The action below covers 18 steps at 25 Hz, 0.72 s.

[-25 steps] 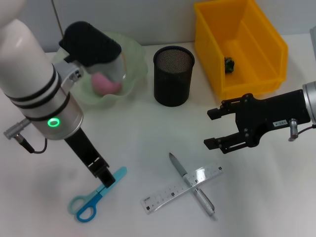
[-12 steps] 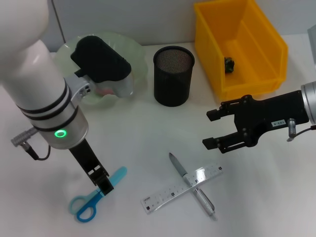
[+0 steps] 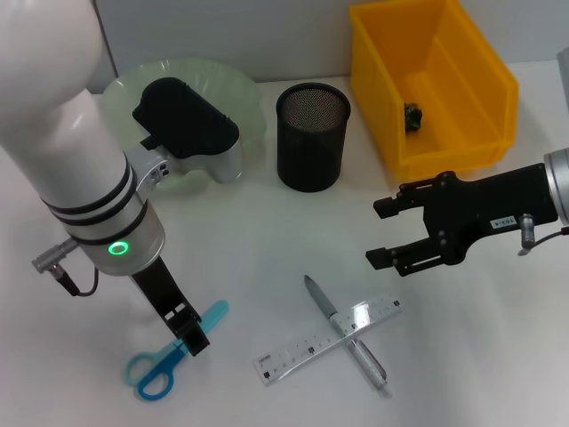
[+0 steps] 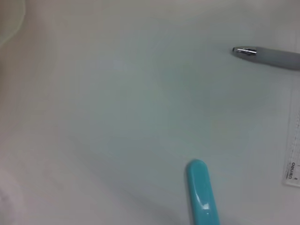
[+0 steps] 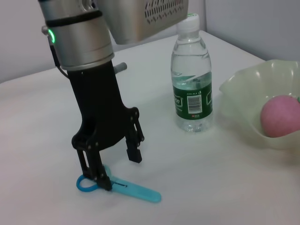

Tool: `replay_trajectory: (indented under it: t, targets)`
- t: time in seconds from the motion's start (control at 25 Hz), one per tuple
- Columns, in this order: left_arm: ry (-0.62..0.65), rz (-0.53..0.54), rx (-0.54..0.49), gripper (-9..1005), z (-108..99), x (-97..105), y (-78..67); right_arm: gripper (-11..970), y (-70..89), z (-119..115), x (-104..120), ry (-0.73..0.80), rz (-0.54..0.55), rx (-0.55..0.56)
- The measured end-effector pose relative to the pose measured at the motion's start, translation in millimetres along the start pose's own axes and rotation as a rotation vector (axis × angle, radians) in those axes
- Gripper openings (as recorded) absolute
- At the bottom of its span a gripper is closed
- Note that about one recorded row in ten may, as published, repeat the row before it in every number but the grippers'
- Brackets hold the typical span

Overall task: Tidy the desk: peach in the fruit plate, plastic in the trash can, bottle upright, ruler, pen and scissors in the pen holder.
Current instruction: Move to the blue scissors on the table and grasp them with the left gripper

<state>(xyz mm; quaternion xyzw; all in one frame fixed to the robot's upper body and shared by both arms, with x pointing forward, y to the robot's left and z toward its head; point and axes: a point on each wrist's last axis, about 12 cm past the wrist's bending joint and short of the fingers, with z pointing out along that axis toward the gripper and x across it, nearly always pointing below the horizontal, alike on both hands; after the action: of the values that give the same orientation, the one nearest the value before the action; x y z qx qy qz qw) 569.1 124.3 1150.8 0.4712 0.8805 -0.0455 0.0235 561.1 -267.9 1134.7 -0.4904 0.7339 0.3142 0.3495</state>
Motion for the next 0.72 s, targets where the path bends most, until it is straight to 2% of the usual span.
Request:
replay_trajectory:
  t: [0.12,0.72]
  targets:
    - [-0.004,-0.02,0.02,725,6.5,0.4,1.6,779,-0.3,0.4,-0.9,-0.001,-0.002,0.0]
    - [-0.026,-0.024,0.039,725,10.8,-1.1,1.9,780,-2.5,0.5,-4.2,-0.002,-0.009,0.002]
